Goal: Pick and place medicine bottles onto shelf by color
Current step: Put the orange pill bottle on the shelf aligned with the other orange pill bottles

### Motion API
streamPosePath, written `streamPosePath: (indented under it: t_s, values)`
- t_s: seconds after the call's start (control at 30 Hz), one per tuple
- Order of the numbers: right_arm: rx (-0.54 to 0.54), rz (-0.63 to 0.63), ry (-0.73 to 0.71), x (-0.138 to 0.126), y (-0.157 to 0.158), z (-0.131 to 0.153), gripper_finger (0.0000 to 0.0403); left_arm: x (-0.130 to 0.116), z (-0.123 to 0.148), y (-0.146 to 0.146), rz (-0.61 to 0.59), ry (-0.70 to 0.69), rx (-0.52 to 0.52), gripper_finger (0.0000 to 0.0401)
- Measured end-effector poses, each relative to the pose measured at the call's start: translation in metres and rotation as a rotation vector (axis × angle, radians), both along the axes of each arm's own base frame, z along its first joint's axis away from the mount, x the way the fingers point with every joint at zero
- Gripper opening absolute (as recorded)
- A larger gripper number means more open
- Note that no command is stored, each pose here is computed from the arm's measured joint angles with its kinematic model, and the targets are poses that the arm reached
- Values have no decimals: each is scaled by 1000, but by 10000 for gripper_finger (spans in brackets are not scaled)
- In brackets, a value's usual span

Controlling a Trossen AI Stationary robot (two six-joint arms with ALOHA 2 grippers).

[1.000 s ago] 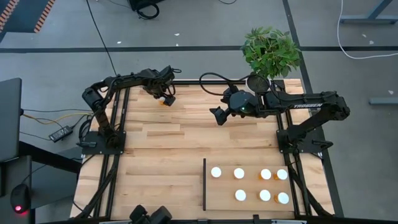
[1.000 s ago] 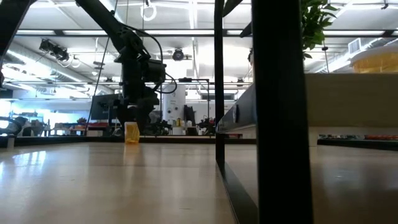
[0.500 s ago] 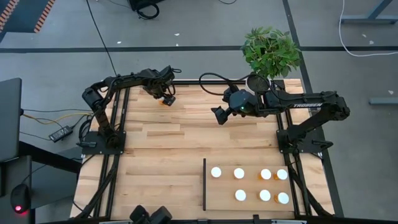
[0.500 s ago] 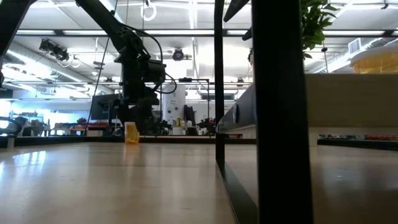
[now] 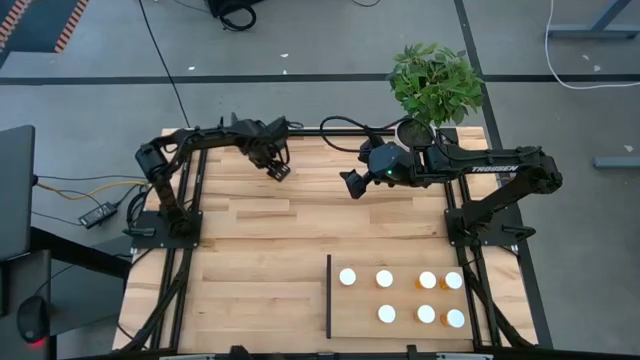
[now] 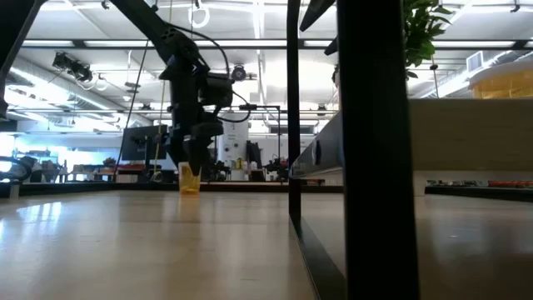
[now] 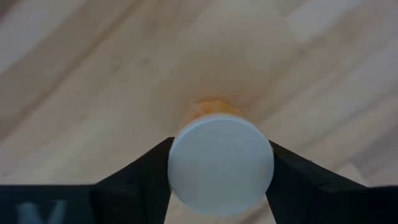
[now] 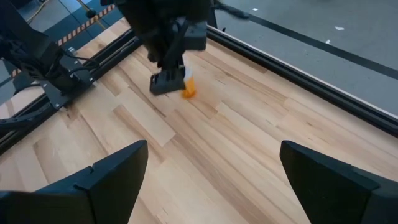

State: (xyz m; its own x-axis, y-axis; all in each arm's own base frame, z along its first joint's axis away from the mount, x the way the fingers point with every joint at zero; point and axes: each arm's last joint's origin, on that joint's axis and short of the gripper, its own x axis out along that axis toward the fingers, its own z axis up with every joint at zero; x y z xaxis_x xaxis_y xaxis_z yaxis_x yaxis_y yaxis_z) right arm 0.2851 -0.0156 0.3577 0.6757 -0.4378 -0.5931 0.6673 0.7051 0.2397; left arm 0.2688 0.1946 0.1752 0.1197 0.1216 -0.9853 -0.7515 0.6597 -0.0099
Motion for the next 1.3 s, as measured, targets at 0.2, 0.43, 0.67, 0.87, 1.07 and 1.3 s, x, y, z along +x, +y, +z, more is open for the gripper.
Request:
streamPosePath:
  t_s: [0.2, 0.43, 0.67, 0.87, 1.07, 1.3]
  values:
    - [-1, 0, 0, 0, 0, 0, 374, 24, 1, -37, -68, -12, -19, 247]
    - [-3, 5, 26, -2, 0, -1, 374, 63, 26, -84, -123, -129, -17, 219]
    - [105, 82, 112, -28, 5, 3, 374, 91, 48, -126, -137, -239, -21, 217]
    - [147, 74, 55, -73, 12, 26, 374, 118, 46, -168, -203, -250, -69, 218]
    - [171, 67, -56, -110, 14, 46, 374, 160, 55, -201, -348, -222, -54, 217]
    - [218, 33, -33, -122, 15, 44, 374, 198, 65, -195, -456, -191, 2, 217]
